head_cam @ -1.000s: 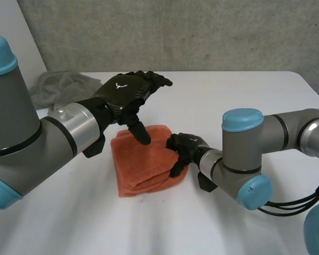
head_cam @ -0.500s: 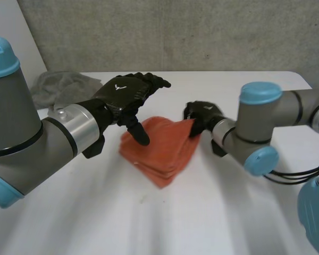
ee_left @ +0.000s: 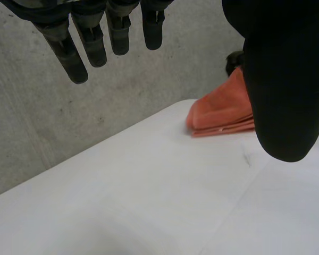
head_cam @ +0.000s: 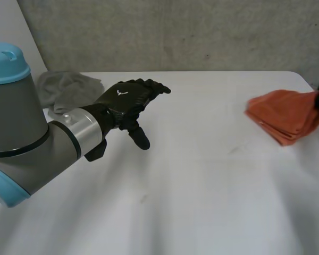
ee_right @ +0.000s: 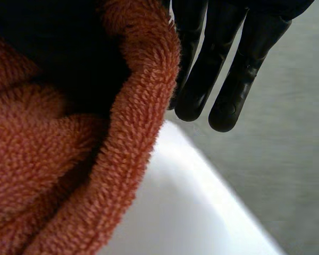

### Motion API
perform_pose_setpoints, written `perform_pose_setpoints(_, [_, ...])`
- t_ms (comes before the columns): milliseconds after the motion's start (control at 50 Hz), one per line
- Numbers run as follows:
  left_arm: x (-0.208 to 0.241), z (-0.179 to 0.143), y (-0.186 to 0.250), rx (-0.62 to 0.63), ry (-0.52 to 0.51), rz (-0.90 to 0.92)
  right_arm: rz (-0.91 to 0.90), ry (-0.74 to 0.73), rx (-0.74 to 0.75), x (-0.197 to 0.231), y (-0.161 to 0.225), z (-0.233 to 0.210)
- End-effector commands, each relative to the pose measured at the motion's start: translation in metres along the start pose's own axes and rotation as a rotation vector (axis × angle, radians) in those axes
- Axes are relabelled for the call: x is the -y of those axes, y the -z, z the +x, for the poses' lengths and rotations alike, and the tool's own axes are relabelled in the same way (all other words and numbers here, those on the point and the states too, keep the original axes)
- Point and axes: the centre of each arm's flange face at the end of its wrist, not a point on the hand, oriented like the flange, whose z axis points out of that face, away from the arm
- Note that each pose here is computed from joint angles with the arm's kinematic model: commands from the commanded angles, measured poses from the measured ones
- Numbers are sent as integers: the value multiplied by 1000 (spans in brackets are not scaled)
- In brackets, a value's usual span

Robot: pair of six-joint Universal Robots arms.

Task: Fold the laundry.

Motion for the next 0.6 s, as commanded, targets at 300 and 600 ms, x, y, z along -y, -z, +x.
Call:
perform_pose_setpoints(300, [-11,-1,-6,-1,10,-31,-152,-17,-243,-32,-8,94])
perform_pose_setpoints(600, [-9,0,-5,-4,10,-27,-244,77,-156,17,22,88])
